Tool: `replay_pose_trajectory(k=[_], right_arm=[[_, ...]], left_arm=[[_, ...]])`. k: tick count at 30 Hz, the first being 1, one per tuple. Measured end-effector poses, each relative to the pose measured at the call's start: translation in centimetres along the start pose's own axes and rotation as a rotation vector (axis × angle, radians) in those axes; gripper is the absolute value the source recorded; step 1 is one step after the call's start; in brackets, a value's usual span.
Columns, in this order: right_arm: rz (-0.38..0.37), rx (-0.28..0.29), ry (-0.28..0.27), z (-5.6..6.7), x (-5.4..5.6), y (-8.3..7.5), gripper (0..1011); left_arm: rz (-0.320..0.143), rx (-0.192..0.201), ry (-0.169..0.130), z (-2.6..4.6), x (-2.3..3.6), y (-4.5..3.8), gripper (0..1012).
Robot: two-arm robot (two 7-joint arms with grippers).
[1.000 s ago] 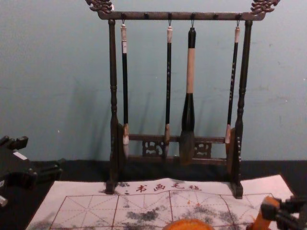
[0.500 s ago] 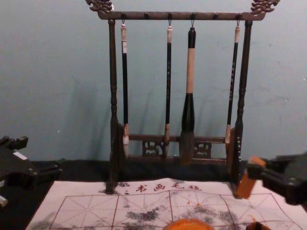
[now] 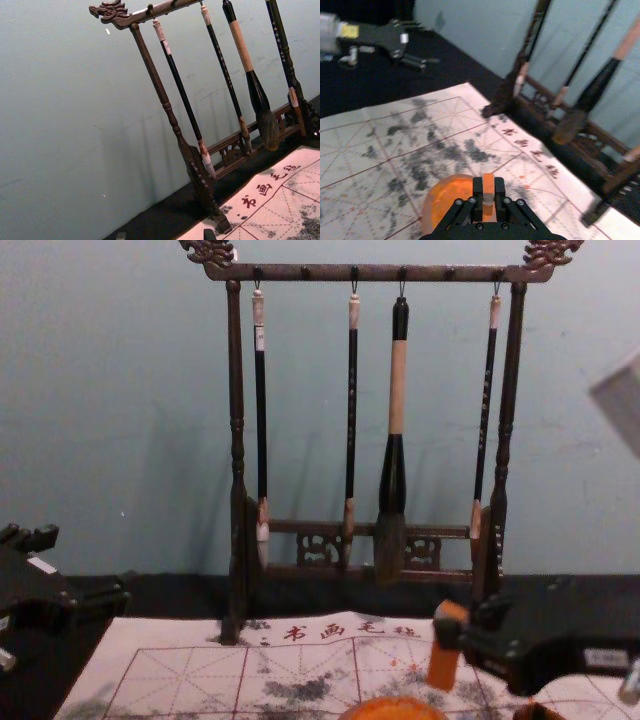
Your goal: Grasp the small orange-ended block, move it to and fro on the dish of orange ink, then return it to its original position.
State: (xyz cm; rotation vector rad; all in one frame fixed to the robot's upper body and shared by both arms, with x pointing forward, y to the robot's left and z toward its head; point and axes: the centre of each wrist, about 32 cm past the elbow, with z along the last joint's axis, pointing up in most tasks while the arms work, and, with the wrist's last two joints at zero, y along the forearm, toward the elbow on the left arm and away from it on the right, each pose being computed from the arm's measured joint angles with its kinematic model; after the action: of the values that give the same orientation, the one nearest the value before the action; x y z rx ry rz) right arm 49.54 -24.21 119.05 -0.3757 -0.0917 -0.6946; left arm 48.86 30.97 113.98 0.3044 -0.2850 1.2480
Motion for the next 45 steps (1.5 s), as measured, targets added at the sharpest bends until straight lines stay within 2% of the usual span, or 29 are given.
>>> replay_pose_trajectory(k=[8,17,30,45], right_arm=[[0.080,-0.031,-0.047,0.3,-0.7,0.9,86],[0.128,-0.044,-0.074,0.5,-1.2,1.4,86],[0.130,-0.061,-0.073,0.4,-1.3,2.6,86],[0.088,-0.088,-0.075,0.4,-0.6,3.8,86]], left_arm=[[0.000,0.000,0.000,0.00,0.00,0.00,1001],[0.000,0.000,0.000,0.00,0.00,0.00,1002],[0.000,0.000,0.000,0.00,0.00,0.00,1001],[0.000,0.000,0.000,0.00,0.00,0.00,1001]])
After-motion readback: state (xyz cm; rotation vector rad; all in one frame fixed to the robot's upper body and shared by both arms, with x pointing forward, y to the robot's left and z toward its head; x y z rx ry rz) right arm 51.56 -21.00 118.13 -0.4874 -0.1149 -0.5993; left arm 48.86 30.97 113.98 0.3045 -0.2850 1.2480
